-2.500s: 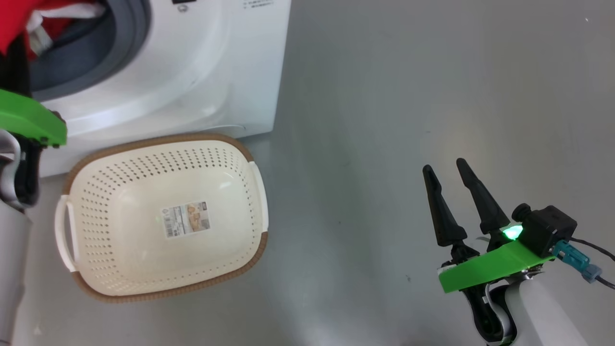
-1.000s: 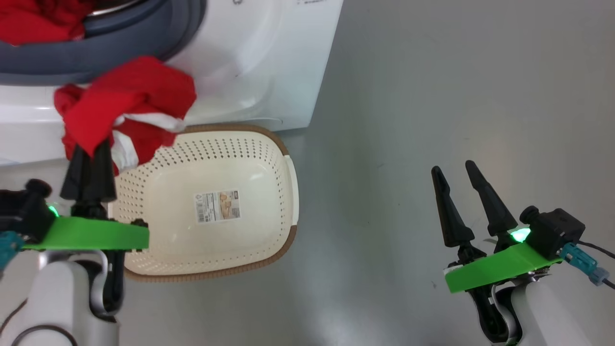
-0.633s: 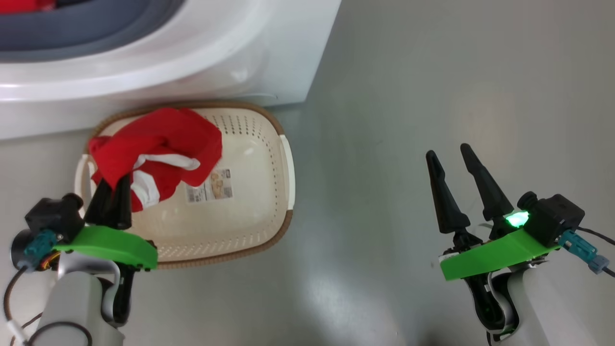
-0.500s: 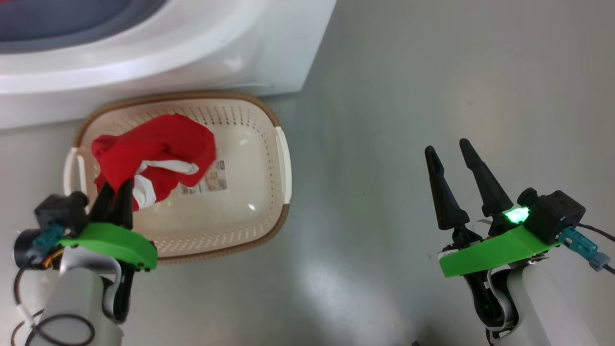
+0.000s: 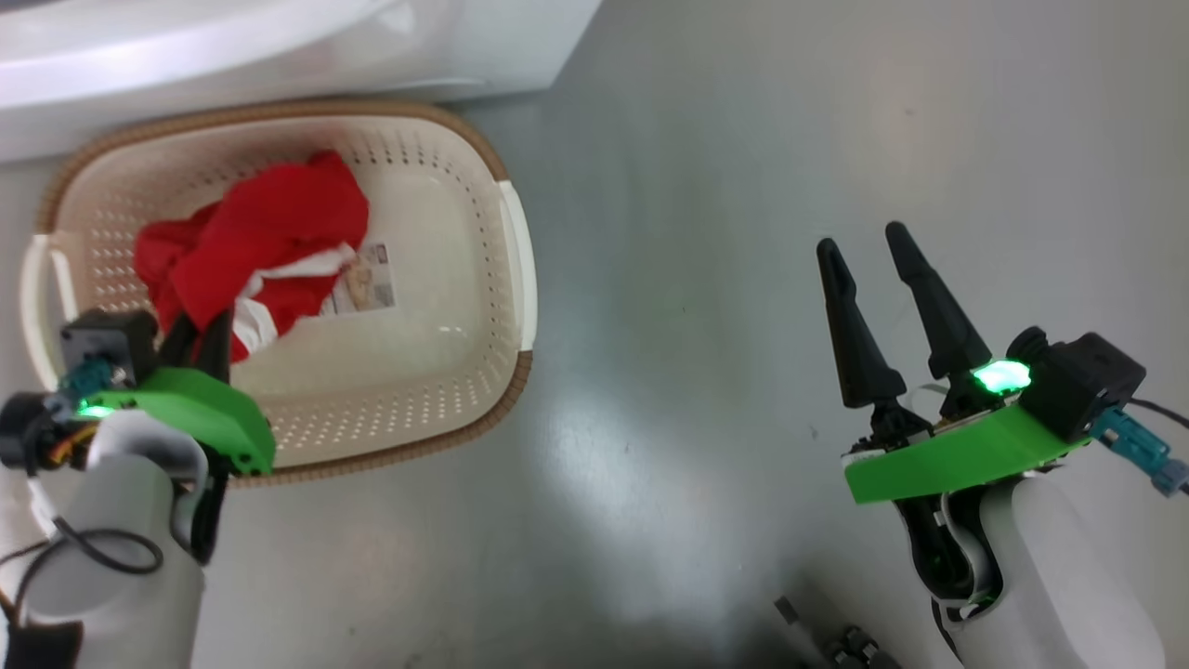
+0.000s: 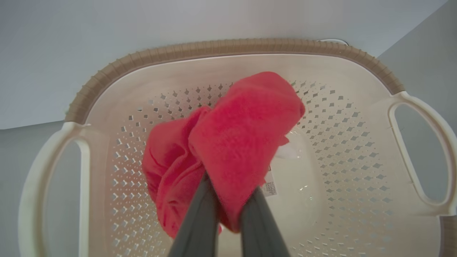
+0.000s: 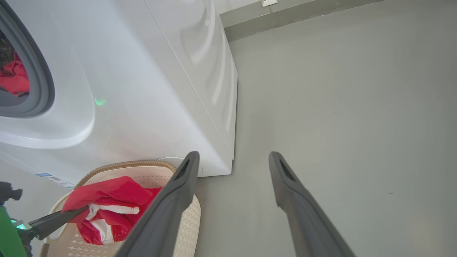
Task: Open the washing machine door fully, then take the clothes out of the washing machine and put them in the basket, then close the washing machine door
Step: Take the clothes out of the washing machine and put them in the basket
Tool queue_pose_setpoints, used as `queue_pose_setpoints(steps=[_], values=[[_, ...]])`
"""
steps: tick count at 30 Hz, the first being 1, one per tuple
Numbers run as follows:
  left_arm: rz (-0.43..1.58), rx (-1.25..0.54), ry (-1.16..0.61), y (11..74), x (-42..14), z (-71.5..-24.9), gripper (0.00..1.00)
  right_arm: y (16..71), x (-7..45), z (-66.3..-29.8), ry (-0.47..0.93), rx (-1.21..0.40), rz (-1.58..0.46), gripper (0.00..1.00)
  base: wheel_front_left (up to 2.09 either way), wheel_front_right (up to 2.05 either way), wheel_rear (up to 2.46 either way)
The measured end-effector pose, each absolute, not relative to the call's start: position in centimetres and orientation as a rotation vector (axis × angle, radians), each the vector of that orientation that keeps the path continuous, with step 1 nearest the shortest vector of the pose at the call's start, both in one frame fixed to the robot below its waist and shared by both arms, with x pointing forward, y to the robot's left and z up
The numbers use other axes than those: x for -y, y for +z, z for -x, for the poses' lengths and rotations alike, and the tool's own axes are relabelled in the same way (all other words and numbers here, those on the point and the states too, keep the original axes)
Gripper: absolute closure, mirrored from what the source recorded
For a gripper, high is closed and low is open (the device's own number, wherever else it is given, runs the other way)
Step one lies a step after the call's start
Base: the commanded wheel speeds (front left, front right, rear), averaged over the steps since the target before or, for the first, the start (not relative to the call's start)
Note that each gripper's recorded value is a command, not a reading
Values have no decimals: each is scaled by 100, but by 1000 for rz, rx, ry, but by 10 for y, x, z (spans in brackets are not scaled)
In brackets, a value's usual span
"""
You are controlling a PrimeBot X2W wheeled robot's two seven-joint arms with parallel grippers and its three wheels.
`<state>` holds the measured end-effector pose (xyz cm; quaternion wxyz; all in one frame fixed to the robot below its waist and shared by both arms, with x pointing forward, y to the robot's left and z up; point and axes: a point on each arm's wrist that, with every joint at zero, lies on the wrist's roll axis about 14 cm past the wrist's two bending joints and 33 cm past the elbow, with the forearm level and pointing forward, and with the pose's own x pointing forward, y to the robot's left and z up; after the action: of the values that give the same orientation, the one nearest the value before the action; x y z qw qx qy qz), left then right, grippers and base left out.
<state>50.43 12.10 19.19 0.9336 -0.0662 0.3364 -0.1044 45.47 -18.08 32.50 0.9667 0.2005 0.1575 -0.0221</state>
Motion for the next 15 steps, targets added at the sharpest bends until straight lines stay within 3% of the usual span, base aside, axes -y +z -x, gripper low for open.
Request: queue_pose_setpoints(steps=[4, 5, 6, 7, 8, 9, 10, 15], values=[[124, -725, -225, 175, -119, -506, 100, 317, 183, -456, -54, -332, -404, 0, 0, 0, 0], [123, -733, -228, 171, -118, -506, 98, 315, 184, -456, -56, -336, -402, 0, 0, 0, 0], [123, -740, -231, 168, -116, -506, 89, 313, 185, -456, -58, -338, -401, 0, 0, 0, 0], [122, -748, -233, 165, -116, -505, 77, 312, 186, -456, -60, -341, -399, 0, 0, 0, 0], [122, -754, -233, 162, -115, -505, 57, 311, 187, -456, -63, -343, -397, 0, 0, 0, 0], [124, -759, -231, 160, -116, -505, 22, 310, 188, -456, -64, -344, -396, 0, 0, 0, 0], [125, -762, -230, 159, -115, -505, 0, 310, 189, -456, -66, -344, -394, 0, 0, 0, 0], [125, -767, -221, 158, -118, -505, 0, 310, 189, -457, -68, -342, -395, 0, 0, 0, 0]])
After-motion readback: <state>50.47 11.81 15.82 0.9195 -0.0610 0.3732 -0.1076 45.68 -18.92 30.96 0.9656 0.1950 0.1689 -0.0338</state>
